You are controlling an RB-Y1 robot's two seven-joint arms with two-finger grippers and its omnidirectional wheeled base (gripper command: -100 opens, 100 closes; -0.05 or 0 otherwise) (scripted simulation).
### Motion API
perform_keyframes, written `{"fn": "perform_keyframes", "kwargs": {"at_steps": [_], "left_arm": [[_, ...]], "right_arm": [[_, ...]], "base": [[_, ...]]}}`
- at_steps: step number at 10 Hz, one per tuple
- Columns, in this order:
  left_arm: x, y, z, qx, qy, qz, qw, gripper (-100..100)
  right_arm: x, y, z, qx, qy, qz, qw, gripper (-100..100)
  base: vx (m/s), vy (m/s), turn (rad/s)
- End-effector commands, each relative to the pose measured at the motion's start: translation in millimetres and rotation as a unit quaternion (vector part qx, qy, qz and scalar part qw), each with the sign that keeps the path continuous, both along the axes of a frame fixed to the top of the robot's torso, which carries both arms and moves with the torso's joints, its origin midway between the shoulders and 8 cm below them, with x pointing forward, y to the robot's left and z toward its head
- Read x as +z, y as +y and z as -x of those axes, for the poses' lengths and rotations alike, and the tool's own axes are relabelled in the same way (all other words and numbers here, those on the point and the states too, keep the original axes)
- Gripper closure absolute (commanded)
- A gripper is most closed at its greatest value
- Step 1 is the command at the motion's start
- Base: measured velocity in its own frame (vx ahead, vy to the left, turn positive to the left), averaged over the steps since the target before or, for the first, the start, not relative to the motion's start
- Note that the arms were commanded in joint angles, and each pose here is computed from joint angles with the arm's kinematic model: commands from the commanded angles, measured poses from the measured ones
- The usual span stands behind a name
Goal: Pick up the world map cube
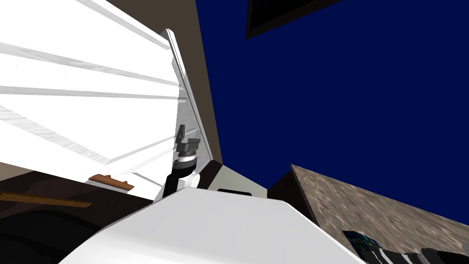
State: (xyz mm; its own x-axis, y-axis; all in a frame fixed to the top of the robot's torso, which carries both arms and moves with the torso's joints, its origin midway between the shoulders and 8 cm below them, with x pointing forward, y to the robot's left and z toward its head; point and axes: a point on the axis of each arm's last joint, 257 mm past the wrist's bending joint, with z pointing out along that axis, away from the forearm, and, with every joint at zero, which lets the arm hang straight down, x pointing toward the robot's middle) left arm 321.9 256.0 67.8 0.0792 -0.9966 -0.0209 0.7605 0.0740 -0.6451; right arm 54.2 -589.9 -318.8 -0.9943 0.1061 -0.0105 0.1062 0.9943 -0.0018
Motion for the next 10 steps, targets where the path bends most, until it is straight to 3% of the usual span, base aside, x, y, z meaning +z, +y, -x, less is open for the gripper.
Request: {"fn": "perform_keyframes", "kwargs": {"at_steps": [1, 2, 4, 5, 6, 7, 8, 9, 10], "left_arm": [[0, 0.0, 0, 0.0, 0.0, 0.0, 1.0, 0], [0, 0.0, 0, 0.0, 0.0, 0.0, 1.0, 0], [0, 0.0, 0, 0.0, 0.0, 0.0, 1.0, 0], [0, 0.0, 0, 0.0, 0.0, 0.0, 1.0, 0], [0, 0.0, 0, 0.0, 0.0, 0.0, 1.0, 0], [0, 0.0, 0, 0.0, 0.0, 0.0, 1.0, 0], [0, 0.0, 0, 0.0, 0.0, 0.0, 1.0, 0], [0, 0.0, 0, 0.0, 0.0, 0.0, 1.0, 0], [0, 0.0, 0, 0.0, 0.0, 0.0, 1.0, 0]], "right_arm": [[2, 2, -3, -0.01, 0.0, 0.001, 1.0, 100], [4, 7, -8, 0.002, -0.001, 0.002, 1.0, 100], [4, 7, -7, -0.013, 0.0, 0.002, 0.9999, 100], [7, 12, -13, -0.003, -0.001, 0.003, 1.0, 100], [7, 12, -13, -0.015, -0.001, 0.003, 0.9999, 100], [10, 17, -18, -0.003, -0.003, 0.003, 1.0, 100], [10, 17, -18, -0.017, -0.003, 0.003, 0.9998, 100], [9, 17, -17, -0.01, -0.003, 0.003, 0.9999, 100], [9, 17, -18, -0.012, -0.003, 0.003, 0.9999, 0]], "base": [[-0.033, -0.024, 0.023], [-0.036, -0.027, 0.024], [-0.02, -0.014, 0.01], [-0.023, -0.013, 0.02], [-0.028, -0.021, 0.022], [-0.037, -0.032, 0.026], [-0.034, -0.03, 0.022], [-0.012, -0.012, 0.007], [0.0, 0.0, 0.0]]}}
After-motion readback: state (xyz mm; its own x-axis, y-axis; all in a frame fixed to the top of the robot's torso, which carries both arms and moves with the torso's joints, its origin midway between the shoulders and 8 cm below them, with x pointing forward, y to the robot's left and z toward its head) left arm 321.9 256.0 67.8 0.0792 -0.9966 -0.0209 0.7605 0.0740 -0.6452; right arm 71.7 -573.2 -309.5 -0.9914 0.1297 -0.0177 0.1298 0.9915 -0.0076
